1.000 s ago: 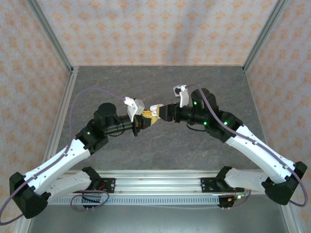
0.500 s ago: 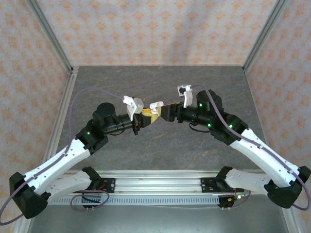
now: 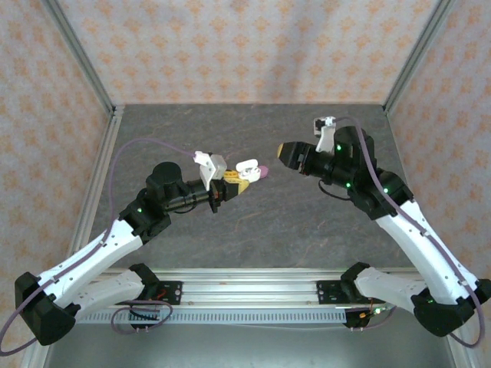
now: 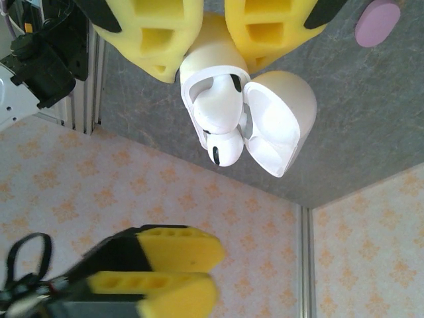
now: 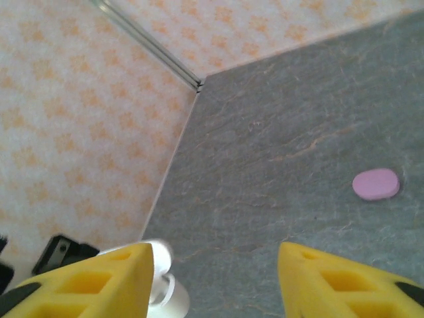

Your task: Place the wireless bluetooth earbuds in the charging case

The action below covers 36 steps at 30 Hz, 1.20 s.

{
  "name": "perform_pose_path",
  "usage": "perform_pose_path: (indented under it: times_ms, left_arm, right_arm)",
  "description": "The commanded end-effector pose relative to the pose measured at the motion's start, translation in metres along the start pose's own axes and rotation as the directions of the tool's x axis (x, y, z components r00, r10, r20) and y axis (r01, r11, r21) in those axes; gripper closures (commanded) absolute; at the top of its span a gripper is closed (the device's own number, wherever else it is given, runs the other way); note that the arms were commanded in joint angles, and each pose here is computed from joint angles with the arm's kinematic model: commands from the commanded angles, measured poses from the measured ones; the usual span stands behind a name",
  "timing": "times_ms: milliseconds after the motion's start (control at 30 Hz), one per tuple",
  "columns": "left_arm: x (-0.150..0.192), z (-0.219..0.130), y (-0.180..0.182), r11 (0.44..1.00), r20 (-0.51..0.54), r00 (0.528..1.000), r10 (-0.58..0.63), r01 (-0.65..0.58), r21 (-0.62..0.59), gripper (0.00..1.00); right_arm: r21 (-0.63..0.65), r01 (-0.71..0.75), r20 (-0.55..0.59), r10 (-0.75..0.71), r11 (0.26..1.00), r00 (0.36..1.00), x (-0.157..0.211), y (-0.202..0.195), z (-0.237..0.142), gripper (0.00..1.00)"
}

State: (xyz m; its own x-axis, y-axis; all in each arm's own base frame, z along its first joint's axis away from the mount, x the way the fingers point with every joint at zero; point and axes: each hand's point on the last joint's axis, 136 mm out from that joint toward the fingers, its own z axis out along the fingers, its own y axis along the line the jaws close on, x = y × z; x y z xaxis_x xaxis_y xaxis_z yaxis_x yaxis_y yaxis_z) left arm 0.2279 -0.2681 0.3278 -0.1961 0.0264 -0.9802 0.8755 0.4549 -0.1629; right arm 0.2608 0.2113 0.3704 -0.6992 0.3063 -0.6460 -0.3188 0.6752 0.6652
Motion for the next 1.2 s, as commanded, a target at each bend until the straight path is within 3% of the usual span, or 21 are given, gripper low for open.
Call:
perform_pose_path:
  times_ms: [0,167,467,600,733,1167]
  left_arm:
    - [-0.022,-0.007,-0.016,0.994,0.072,0.994,0.086,-0.091,0.065,1.00]
    - [-0.025,-0.009,-0.025,0.985,0.083,0.989,0.125,-0.134,0.107,1.00]
    - [-0.020,0.003,-0.021,0.984,0.064,0.990,0.123,-0.130,0.118,1.00]
    - [-0.018,0.007,-0.018,0.986,0.054,0.991,0.119,-0.124,0.110,1.00]
    - [-0.016,0.008,-0.015,0.988,0.046,0.993,0.113,-0.117,0.102,1.00]
    - [-0.013,0.009,-0.009,0.992,0.037,0.994,0.100,-0.102,0.069,1.00]
  right_arm:
    - [-0.078,-0.138,-0.110,0.129,0.987,0.986,0.010,0.004,0.018,0.54]
    - [-0.215,-0.236,-0.202,0.193,0.948,0.960,0.015,0.020,0.038,0.60]
    - [-0.385,-0.293,-0.321,0.171,0.875,0.931,0.028,0.046,0.040,0.66]
    - [-0.459,-0.285,-0.345,0.127,0.842,0.930,0.030,0.058,0.034,0.80]
    - [-0.494,-0.269,-0.356,0.090,0.827,0.930,0.032,0.064,0.029,0.88]
    - [-0.533,-0.236,-0.372,0.025,0.813,0.928,0.040,0.070,0.018,0.91]
